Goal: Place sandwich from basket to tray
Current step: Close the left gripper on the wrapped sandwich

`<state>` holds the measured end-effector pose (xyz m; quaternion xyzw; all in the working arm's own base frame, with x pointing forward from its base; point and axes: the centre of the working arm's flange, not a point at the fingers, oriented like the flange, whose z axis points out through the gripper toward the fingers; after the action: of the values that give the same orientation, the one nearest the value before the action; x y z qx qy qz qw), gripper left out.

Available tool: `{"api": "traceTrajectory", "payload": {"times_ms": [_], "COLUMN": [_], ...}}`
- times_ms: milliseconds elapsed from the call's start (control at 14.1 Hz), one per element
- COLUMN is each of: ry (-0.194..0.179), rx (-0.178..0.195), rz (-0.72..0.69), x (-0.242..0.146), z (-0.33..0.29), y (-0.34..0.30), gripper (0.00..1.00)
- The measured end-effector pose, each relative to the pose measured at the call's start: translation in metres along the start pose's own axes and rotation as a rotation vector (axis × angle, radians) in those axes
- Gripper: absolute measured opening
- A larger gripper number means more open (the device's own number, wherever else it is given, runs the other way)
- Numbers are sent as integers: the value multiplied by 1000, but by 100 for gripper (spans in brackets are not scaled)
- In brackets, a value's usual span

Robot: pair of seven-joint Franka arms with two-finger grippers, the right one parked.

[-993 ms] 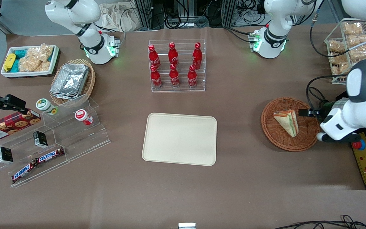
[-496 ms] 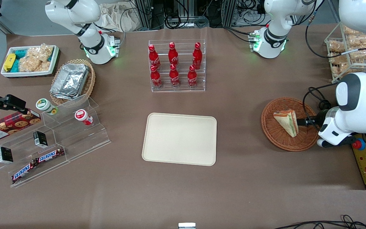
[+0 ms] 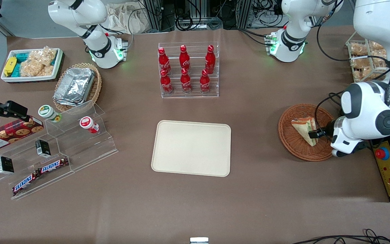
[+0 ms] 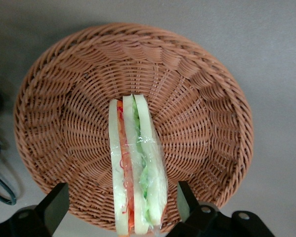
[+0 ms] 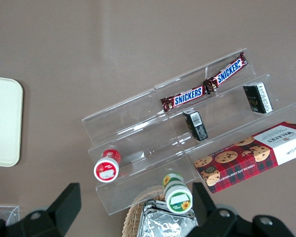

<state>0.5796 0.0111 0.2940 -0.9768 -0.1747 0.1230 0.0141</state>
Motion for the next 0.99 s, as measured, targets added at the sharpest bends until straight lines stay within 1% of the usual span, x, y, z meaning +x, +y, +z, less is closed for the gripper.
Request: {"api": "traceTrajectory", "payload": {"times_ms": [142, 355, 426, 567, 922, 993], "ry": [18, 58, 66, 65, 84, 83], "rx": [-6, -19, -22, -22, -31, -34], "rz": [-15, -41, -53, -61, -71, -74], "x": [-3, -9, -11, -15, -17, -18], "z": [11, 37, 45, 54, 61, 64], "y": [0, -3, -4, -5, -6, -6], "gripper": [97, 97, 97, 97, 97, 95]}}
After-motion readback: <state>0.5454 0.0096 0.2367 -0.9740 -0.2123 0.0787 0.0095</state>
